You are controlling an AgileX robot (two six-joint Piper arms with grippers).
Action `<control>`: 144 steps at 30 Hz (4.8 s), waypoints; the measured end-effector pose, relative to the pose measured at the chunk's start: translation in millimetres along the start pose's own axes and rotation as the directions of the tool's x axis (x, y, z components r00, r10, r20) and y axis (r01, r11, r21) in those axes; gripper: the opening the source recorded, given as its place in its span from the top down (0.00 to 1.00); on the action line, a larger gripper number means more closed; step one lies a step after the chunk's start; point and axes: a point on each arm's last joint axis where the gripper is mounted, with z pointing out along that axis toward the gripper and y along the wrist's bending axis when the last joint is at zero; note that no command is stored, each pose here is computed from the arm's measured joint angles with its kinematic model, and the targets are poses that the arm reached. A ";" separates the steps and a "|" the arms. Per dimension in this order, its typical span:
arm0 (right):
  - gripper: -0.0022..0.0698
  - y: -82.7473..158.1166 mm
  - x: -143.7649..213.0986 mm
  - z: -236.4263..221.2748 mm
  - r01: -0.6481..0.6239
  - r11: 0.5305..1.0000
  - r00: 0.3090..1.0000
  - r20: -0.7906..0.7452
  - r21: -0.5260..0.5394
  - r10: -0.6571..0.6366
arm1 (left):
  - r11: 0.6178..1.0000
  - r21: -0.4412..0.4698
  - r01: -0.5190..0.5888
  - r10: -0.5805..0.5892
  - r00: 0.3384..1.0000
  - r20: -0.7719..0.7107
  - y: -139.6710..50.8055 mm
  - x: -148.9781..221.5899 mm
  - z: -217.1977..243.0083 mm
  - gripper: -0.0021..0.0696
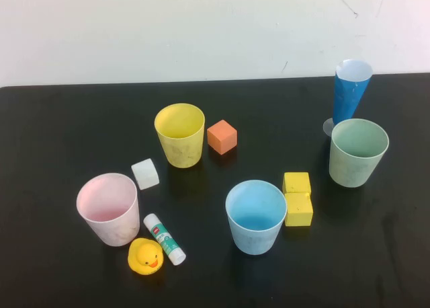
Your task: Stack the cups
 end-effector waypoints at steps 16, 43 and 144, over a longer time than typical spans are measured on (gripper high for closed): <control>0.97 0.1 0.0 0.0 -0.001 1.000 1.000 0.000 -0.001 0.001 | 1.000 0.000 0.000 0.000 1.000 0.000 0.0 0.0 0.0 0.97; 0.97 0.0 -0.5 0.3 -0.002 1.000 1.000 0.011 0.001 0.002 | 1.000 0.000 -0.002 0.002 1.000 0.016 0.0 -1.5 0.0 0.97; 0.97 5.3 -131.9 37.4 0.286 0.847 0.898 -0.183 -0.448 -0.400 | 0.861 0.505 -0.057 0.364 0.763 -0.535 -108.2 -252.7 290.0 0.95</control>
